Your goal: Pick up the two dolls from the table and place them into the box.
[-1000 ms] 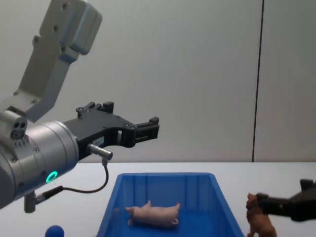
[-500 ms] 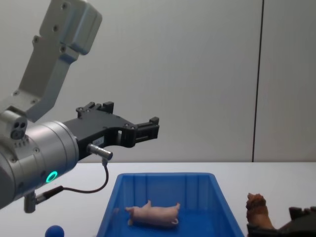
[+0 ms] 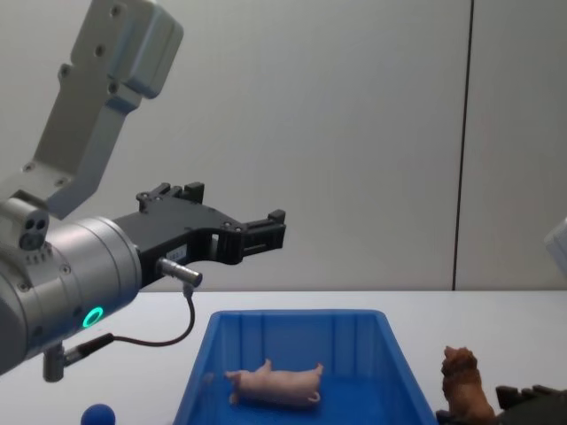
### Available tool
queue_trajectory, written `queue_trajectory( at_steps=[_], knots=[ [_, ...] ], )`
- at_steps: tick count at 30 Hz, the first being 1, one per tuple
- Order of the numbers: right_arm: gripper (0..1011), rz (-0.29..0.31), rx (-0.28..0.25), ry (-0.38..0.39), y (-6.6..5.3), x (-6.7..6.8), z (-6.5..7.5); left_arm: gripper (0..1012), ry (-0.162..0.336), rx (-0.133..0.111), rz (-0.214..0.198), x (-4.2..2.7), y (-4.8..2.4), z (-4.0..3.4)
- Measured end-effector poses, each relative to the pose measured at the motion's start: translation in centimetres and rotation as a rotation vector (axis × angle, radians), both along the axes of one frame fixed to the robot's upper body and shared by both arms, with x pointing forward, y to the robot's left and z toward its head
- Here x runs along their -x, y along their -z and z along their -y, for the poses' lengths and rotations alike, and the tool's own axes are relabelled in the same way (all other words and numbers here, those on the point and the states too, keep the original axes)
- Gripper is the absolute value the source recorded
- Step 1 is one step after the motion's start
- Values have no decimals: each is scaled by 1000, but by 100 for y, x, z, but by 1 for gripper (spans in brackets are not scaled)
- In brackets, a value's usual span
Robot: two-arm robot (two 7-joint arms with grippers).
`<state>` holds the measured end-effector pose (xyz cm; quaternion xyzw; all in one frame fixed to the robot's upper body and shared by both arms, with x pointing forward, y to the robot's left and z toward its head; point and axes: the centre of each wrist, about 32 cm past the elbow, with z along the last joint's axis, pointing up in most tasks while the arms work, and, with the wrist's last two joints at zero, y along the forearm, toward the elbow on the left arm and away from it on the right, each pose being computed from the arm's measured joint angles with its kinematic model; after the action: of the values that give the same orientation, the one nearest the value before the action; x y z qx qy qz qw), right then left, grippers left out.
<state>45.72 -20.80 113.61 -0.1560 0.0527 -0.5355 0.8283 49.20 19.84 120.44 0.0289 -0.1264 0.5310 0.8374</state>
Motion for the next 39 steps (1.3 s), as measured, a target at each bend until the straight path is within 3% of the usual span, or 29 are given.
queue_trajectory(
  at_steps=[16, 27, 39],
  knots=[
    [296, -11, 16, 54, 25, -27, -29, 1001, 0, 0, 0, 0, 0, 0],
    [289, 30, 21, 64, -50, -47, -35, 1001, 0, 0, 0, 0, 0, 0],
    [289, 165, -17, 9, -351, -167, -90, 1001, 0, 0, 0, 0, 0, 0]
  ],
)
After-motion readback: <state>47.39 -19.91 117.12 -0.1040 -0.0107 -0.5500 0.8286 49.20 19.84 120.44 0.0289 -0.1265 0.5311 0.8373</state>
